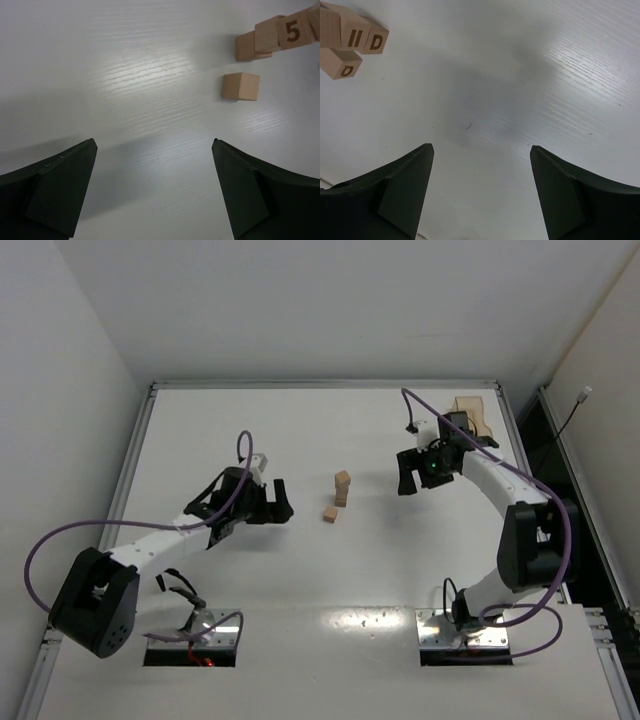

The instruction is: Build the wood block tower

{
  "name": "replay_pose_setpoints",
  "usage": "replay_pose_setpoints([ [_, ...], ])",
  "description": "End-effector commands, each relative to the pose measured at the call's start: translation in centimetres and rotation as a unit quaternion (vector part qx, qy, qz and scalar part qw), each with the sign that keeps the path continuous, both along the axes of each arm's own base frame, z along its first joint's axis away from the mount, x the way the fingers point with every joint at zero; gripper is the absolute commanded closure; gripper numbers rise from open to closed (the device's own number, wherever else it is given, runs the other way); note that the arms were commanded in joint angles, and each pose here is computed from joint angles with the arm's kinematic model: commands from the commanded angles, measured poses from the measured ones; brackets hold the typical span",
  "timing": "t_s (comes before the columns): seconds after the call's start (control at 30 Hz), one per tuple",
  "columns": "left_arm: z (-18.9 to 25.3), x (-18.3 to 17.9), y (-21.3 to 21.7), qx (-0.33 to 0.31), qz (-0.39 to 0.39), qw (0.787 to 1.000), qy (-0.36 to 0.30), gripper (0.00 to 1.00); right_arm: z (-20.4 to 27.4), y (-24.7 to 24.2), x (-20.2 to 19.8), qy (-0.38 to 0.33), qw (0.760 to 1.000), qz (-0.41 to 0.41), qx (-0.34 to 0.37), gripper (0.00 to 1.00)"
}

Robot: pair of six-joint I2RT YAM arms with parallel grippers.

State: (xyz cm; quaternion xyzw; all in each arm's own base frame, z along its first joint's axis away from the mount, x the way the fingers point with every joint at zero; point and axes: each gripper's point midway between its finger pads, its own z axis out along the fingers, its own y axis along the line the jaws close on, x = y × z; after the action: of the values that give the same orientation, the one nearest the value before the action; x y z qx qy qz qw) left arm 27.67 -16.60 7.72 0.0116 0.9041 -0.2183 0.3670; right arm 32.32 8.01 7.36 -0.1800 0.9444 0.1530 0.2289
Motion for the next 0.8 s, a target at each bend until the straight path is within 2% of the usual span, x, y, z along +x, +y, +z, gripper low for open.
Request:
replay_pose_setpoints([
  [0.0,0.9,1.8,-2.0,-0.006,-0.008,0.999,-0.048,0.00,1.6,0.1,1.4,-0.043,0.999,0.003,0.003,0.25],
  [0.07,0.8,1.9,-3.8,0.004,-0.037,0.998,-0.056,0.02,1.5,-0.1,1.4,-0.043,0.999,0.001,-0.001,0.25],
  [0.13,0.7,1.6,-5.1,0.011,-0.055,0.997,-0.061,0.08,1.5,-0.1,1.4,-0.043,0.999,0.001,-0.001,0.25],
  [0.23,0.3,1.9,-6.4,0.014,-0.065,0.996,-0.064,0.28,1.5,-0.4,1.3,-0.043,0.999,-0.004,-0.002,0.25],
  [0.3,-0.6,1.6,-7.1,0.027,-0.075,0.995,-0.064,0.38,1.6,-0.4,1.5,-0.048,0.999,-0.004,-0.001,0.25],
  [0.37,0.1,1.8,-8.2,0.026,-0.084,0.993,-0.083,0.38,1.9,-0.5,1.5,-0.053,0.999,-0.006,-0.005,0.25],
  [0.77,-0.7,2.6,-10.6,0.038,-0.093,0.990,-0.098,0.33,1.8,-0.7,1.6,-0.053,0.999,-0.009,-0.009,0.25],
])
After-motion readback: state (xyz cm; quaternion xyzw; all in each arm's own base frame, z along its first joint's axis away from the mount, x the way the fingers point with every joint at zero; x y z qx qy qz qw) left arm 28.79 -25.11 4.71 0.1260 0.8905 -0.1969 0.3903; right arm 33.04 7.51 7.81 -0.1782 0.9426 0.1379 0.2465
